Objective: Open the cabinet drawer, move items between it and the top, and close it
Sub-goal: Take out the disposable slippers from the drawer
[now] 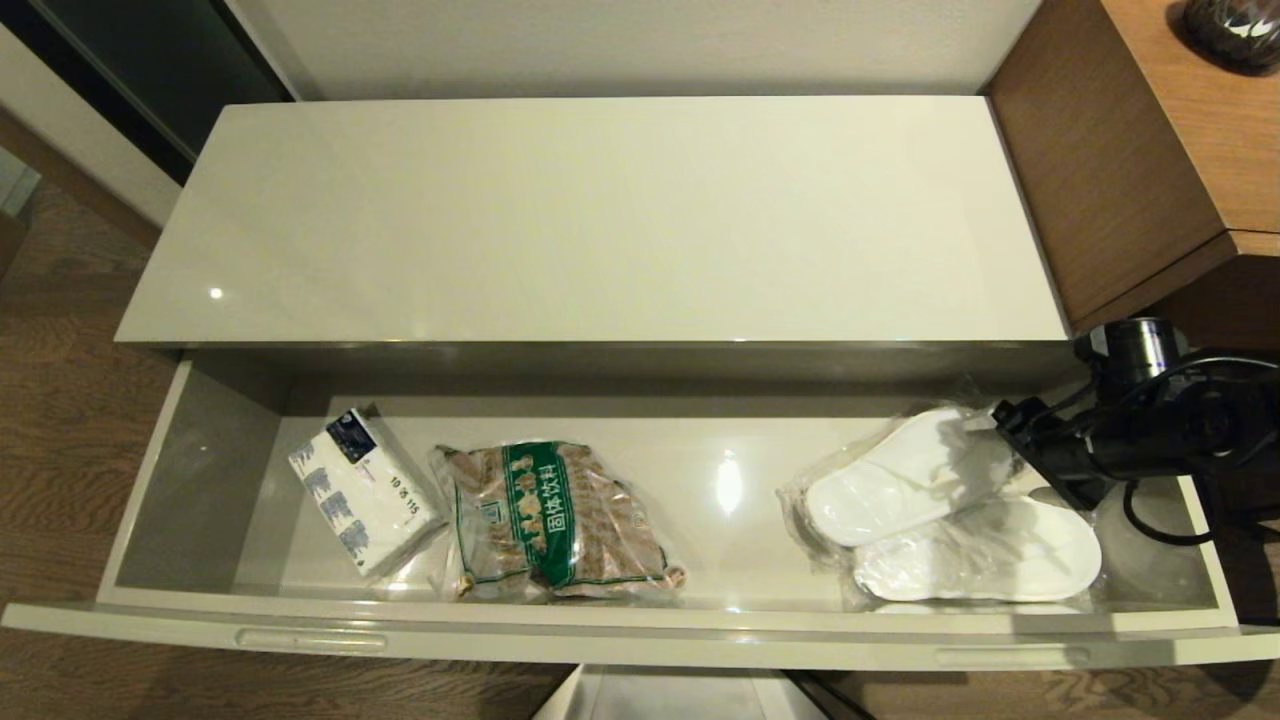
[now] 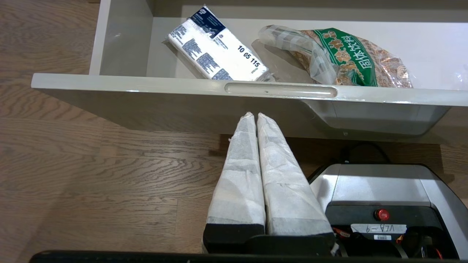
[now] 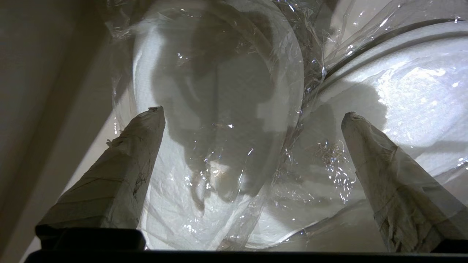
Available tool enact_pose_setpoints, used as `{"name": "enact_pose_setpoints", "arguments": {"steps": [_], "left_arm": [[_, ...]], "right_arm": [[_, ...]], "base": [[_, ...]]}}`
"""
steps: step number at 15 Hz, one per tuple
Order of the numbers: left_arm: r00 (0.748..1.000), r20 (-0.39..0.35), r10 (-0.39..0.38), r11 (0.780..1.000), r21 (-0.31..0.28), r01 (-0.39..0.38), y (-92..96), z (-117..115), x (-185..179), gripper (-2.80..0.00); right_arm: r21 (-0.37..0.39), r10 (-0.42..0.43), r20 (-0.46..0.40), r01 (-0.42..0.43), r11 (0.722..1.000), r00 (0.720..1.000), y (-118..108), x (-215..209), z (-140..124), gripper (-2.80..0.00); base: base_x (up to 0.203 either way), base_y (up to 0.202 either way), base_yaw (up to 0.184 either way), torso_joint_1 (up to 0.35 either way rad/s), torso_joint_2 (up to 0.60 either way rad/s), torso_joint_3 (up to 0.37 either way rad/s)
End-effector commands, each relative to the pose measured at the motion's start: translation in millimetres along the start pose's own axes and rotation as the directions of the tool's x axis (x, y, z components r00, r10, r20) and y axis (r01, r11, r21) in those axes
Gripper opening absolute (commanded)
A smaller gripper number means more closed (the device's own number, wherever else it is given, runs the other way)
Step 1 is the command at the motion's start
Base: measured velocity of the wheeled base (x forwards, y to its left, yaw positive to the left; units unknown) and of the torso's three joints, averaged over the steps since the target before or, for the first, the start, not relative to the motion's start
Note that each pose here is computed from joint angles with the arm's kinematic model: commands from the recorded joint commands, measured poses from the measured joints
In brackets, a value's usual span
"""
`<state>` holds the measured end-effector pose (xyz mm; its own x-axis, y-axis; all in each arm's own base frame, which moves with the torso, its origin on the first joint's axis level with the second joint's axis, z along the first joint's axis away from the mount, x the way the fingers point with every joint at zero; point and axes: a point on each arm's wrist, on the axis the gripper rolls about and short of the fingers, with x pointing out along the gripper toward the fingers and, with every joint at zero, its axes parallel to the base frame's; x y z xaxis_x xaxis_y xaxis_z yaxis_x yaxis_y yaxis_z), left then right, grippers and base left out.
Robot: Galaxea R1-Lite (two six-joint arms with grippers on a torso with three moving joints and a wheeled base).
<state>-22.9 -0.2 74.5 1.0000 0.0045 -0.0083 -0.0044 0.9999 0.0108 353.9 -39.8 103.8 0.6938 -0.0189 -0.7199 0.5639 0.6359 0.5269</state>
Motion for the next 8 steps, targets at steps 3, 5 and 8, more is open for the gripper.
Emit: {"name": "enact_pose_setpoints", "arguments": {"steps": [3, 5, 8], "left_arm": [[1.0, 0.001, 0.0, 1.0, 0.0, 0.0, 0.0, 0.0, -0.1, -2.8], [1.0, 0.001, 0.0, 1.0, 0.0, 0.0, 0.0, 0.0, -0.1, -2.8], [1.0, 0.001, 0.0, 1.0, 0.0, 0.0, 0.0, 0.0, -0.1, -2.8]], "right_arm": [[0.008, -0.019, -0.019, 0.019, 1.0, 1.0, -4.9, 11.4, -3.2, 0.0], [0.005, -0.022, -0.021, 0.022, 1.0, 1.0, -8.1, 19.2, -5.1, 0.0], [-0.001, -0.053, -0.052, 0.053, 0.999, 0.997, -15.4, 34.6, -10.9, 0.0]], "base": [[0.0, 0.0, 0.0, 0.0, 0.0, 0.0], [0.0, 0.0, 0.0, 0.0, 0.0, 0.0], [0.0, 0.0, 0.0, 0.0, 0.0, 0.0]]}}
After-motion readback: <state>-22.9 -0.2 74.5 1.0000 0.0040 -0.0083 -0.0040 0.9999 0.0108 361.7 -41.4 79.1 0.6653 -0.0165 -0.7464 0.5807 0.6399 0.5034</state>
